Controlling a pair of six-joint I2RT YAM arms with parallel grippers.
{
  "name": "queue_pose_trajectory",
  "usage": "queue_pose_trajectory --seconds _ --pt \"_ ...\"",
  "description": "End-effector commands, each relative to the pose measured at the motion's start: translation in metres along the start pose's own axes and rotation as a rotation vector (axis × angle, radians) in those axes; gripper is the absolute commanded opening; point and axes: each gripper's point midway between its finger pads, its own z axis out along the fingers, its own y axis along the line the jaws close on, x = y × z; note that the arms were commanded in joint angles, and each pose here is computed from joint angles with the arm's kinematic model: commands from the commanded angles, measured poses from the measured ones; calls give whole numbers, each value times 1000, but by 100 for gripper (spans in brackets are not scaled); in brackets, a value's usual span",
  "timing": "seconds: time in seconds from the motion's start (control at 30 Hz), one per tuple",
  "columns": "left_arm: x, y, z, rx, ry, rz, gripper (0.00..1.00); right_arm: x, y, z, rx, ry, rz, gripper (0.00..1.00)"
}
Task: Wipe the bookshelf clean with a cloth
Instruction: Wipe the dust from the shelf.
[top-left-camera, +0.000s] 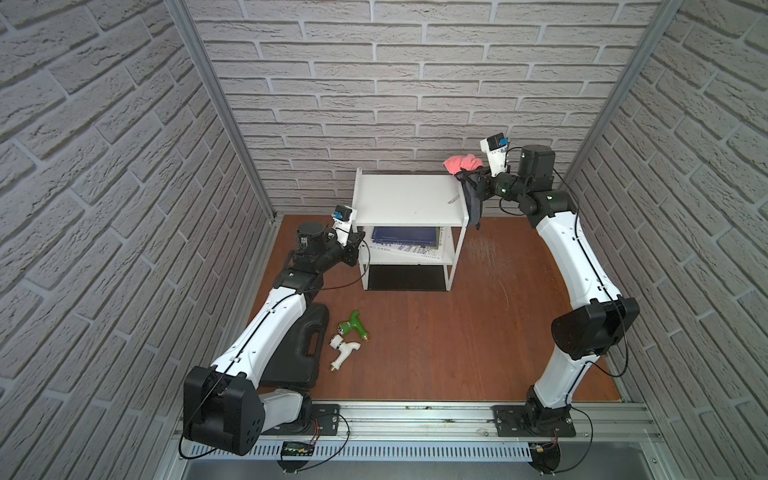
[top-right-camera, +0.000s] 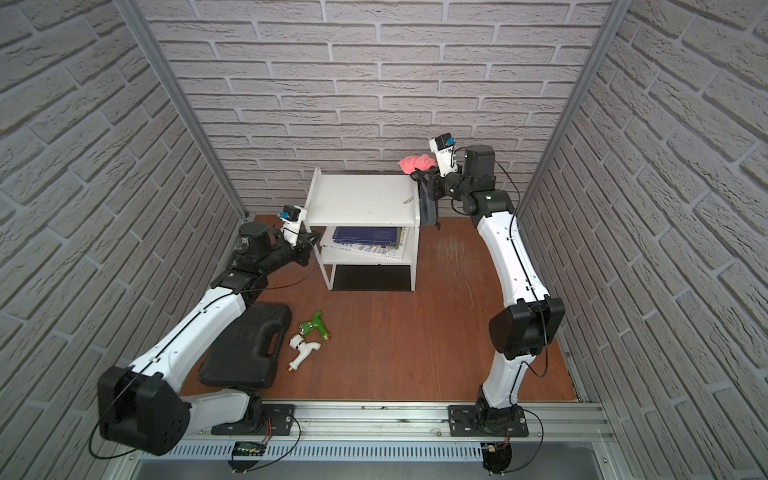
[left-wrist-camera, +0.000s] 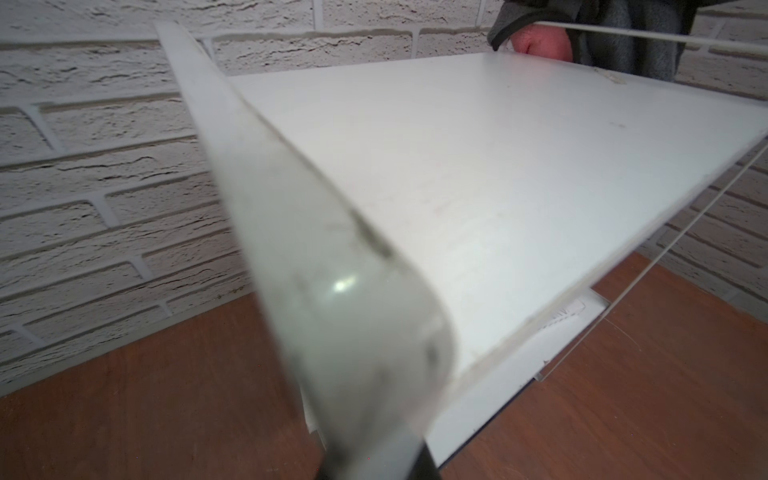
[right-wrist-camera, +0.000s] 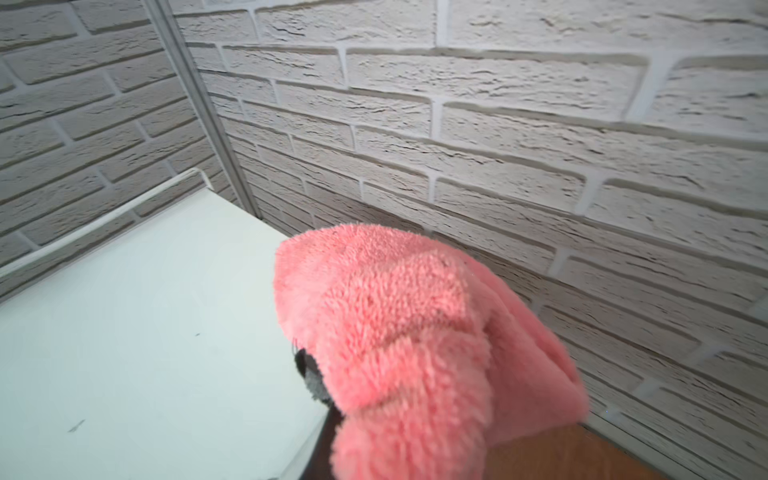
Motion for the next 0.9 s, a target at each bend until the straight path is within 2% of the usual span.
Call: queue_pose_trajectory --seconds 0.0,0.1,0.17,0.23,0.33,0.4,0.47,0.57,0.7,0.87 --pt "3 22 -9 -90 -4 -63 0 -5 3 -5 -16 -18 -22 3" --pt "3 22 -9 -93 -3 -64 0 4 -52 -9 294 2 26 3" --pt "2 23 -10 -98 -5 -62 0 11 -72 -8 393 25 36 3" --pt "3 24 -11 -105 -4 -63 0 17 -71 3 361 54 55 3" --pt "3 24 -9 -106 -1 -63 0 21 -50 21 218 82 58 3" --pt "4 25 -8 -106 4 -65 0 15 -30 24 98 53 46 2" --pt "6 25 -7 -106 10 -70 0 7 -16 19 34 12 25 3" --pt "6 25 -8 -108 11 -70 0 1 1 7 -32 -37 -14 3" --pt "6 25 -11 -114 10 -69 0 18 25 -18 -119 7 -26 3" --pt "4 24 -14 -118 -5 -76 0 43 47 -71 -66 -2 -87 3"
